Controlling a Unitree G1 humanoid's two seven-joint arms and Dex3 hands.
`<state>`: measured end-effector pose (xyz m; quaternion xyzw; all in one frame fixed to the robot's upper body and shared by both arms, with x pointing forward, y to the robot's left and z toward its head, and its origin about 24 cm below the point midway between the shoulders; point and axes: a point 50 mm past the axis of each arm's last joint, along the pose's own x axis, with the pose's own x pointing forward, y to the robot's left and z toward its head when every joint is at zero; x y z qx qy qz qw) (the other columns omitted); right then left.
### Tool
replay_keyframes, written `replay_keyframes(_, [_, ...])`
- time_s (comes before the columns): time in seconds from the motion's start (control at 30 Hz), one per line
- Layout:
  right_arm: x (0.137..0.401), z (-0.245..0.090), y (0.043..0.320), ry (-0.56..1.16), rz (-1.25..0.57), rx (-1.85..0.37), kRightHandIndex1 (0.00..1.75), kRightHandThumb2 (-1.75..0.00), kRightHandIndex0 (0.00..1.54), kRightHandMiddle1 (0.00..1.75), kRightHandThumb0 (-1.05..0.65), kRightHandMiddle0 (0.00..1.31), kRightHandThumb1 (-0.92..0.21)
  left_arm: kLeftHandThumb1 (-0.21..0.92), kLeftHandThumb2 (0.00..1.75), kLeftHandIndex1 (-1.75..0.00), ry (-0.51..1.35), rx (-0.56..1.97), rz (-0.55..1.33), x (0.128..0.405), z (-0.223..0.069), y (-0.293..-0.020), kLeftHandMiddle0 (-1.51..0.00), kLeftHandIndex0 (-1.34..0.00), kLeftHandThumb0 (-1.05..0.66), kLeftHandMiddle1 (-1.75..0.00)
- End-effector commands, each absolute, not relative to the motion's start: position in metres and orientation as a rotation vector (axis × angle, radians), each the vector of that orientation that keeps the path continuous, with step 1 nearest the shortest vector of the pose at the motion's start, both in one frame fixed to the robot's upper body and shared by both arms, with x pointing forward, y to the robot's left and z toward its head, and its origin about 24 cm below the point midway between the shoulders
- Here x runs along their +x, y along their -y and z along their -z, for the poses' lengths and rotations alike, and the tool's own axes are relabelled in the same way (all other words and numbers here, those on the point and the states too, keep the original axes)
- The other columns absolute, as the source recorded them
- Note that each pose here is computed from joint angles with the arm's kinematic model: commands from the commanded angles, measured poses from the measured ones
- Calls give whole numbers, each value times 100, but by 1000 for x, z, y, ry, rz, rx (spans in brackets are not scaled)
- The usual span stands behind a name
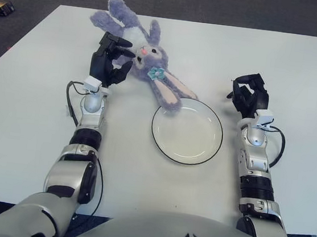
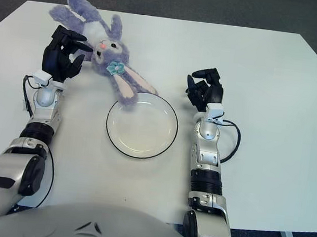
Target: Put the doll into the plate.
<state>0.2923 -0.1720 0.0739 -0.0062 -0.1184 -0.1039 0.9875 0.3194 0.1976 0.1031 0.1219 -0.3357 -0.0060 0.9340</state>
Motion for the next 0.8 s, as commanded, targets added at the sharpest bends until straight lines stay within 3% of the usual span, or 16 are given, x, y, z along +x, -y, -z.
replay_keyframes(0.0, [284,-54,172,172,211,-9,160,-31,68,152,-36,42,-92,92,24,-141,686,285,9,317,-98,-200,-54,-38,0,-134])
replay_keyframes(0.6, [285,-52,169,160,191,-31,161,-32,68,154,-36,41,-92,92,26,-148,842,482,61,325,-122,-196,-52,-37,0,-130])
replay_keyframes(0.77, [286,-51,168,146,185,-35,161,-33,68,154,-36,41,-92,92,27,-151,888,683,68,329,-135,-198,-52,-35,0,-129])
